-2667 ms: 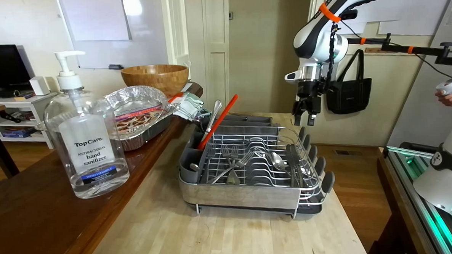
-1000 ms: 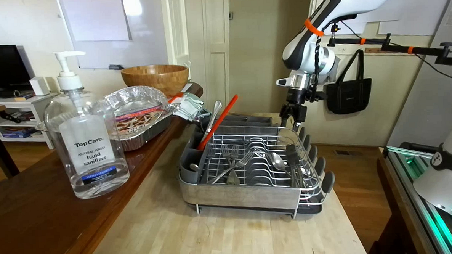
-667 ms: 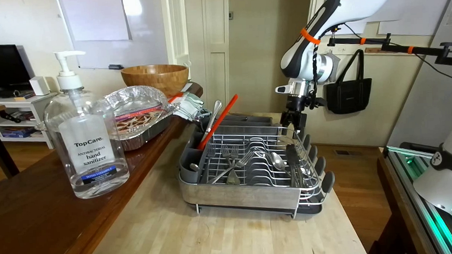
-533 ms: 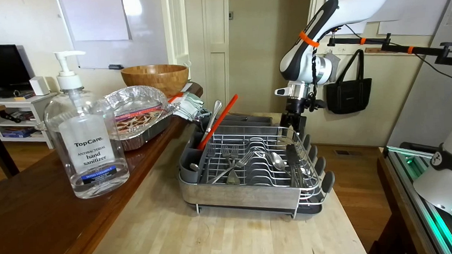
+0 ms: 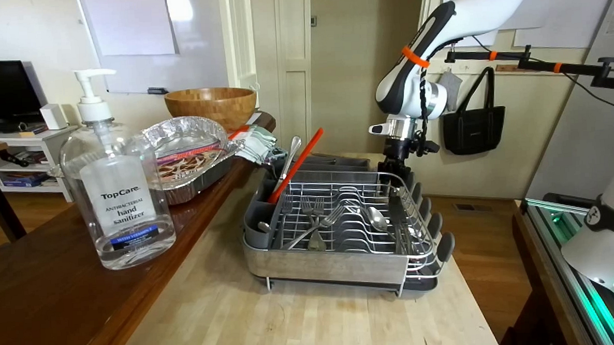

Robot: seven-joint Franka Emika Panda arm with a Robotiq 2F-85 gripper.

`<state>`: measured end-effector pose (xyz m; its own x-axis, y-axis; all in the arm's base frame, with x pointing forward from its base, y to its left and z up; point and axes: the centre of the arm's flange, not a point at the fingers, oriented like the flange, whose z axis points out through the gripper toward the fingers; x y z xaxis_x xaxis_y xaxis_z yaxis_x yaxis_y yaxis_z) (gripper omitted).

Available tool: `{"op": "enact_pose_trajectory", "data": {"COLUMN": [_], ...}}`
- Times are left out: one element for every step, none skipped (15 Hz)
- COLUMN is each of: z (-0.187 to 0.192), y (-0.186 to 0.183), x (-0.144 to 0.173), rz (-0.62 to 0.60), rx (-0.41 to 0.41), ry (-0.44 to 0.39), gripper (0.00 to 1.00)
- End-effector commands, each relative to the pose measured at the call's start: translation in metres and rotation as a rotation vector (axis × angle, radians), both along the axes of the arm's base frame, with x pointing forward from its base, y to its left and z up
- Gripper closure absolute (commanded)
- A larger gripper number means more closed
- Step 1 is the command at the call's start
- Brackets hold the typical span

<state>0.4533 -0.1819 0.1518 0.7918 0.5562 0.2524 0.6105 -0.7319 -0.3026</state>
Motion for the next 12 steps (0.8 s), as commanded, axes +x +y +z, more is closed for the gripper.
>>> {"op": "enact_pose_trajectory", "data": {"z": [-0.005, -0.004, -0.003, -0.003, -0.001, 0.001, 0.007, 0.015, 0.025, 0.035, 0.044, 0.053], "y": [0.002, 0.002, 0.002, 0.001, 0.000, -0.002, -0.004, -0.006, -0.010, -0.015, -0.017, -0.019], "x": [0.001, 0.002, 0.002, 0.003, 0.003, 0.003, 0.001, -0.001, -0.004, -0.005, -0.005, -0.003], "rz": [-0.025, -0.032, -0.038, -0.044, -0.053, -0.061, -0.061, -0.065, -0.064, -0.064, -0.058, -0.057], "rx": [0.002, 0.002, 0.002, 0.002, 0.000, -0.005, -0.020, -0.022, -0.017, -0.014, -0.004, 0.014], "ry": [-0.039, -0.045, -0.049, -0.053, -0.057, -0.054, -0.030, -0.027, -0.030, -0.024, -0.018, -0.010], "gripper": [0.80, 0.87, 0.94, 1.00, 1.00, 1.00, 0.98, 0.98, 0.98, 0.98, 0.98, 0.98]}}
